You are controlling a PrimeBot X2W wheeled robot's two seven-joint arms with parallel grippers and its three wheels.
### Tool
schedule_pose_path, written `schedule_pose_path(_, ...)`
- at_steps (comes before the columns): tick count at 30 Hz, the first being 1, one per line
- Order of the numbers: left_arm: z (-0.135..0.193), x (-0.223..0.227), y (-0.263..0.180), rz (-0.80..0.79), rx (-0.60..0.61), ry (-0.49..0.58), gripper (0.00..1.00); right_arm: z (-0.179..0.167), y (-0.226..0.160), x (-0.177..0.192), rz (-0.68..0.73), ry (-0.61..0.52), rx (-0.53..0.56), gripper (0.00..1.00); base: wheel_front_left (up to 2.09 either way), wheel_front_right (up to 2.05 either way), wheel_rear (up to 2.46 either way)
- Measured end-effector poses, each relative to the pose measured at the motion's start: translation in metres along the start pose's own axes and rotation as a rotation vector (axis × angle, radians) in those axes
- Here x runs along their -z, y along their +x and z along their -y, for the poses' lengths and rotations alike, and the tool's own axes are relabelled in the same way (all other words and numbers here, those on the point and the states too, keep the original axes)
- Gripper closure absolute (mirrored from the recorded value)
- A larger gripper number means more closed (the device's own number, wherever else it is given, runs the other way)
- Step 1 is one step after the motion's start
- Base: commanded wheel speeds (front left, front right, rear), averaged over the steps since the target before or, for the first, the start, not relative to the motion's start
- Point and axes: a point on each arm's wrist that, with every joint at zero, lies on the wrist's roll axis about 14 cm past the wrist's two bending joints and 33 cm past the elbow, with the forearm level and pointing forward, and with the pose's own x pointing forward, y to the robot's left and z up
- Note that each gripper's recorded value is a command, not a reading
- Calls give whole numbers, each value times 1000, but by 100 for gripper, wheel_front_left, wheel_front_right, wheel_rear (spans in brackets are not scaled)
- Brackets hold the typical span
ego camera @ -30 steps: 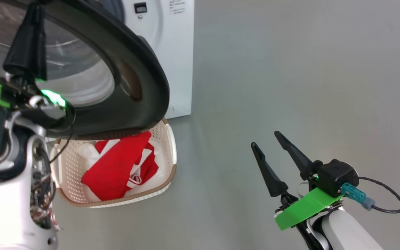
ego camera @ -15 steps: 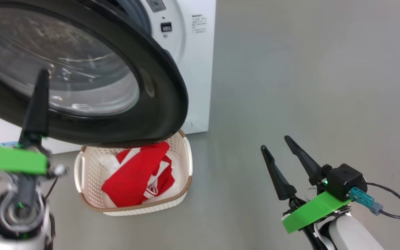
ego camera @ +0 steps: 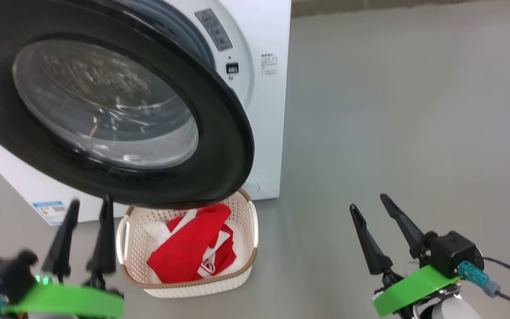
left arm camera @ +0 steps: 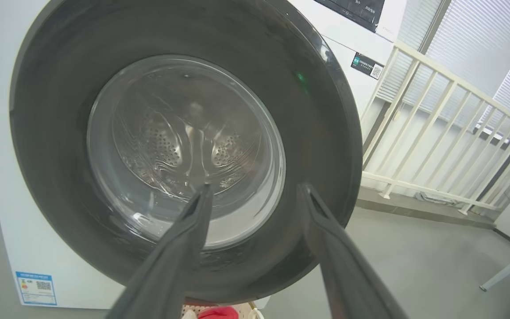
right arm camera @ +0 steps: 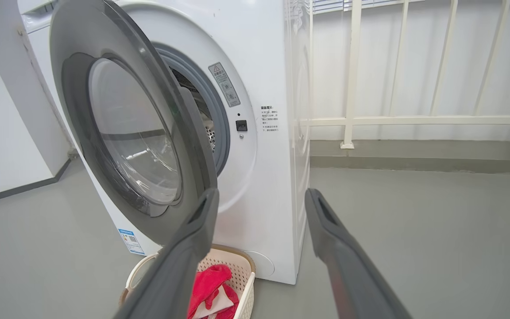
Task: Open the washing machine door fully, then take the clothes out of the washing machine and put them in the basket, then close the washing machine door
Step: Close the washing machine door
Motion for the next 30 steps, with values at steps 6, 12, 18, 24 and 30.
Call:
schedule_pose_path(6, -8, 6, -29, -19, -37, 114, 0, 2, -9, -14, 43, -20, 15, 0, 0, 0, 0)
schedule_pose_path(12, -17, 7, -52, -23, -88, 139, 0, 4, -22, -16, 55, -23, 36, 0, 0, 0, 0)
schedule_pose_path(18, -26, 9, -73, -35, -123, 169, 0, 4, -29, -24, 81, -32, 40, 0, 0, 0, 0)
schedule_pose_path(24, -29, 10, -85, -37, -134, 176, 0, 5, -38, -24, 83, -35, 50, 0, 0, 0, 0)
schedule_pose_path(30, -33, 17, -97, -58, -155, 159, 0, 5, -43, -24, 84, -35, 52, 0, 0, 0, 0)
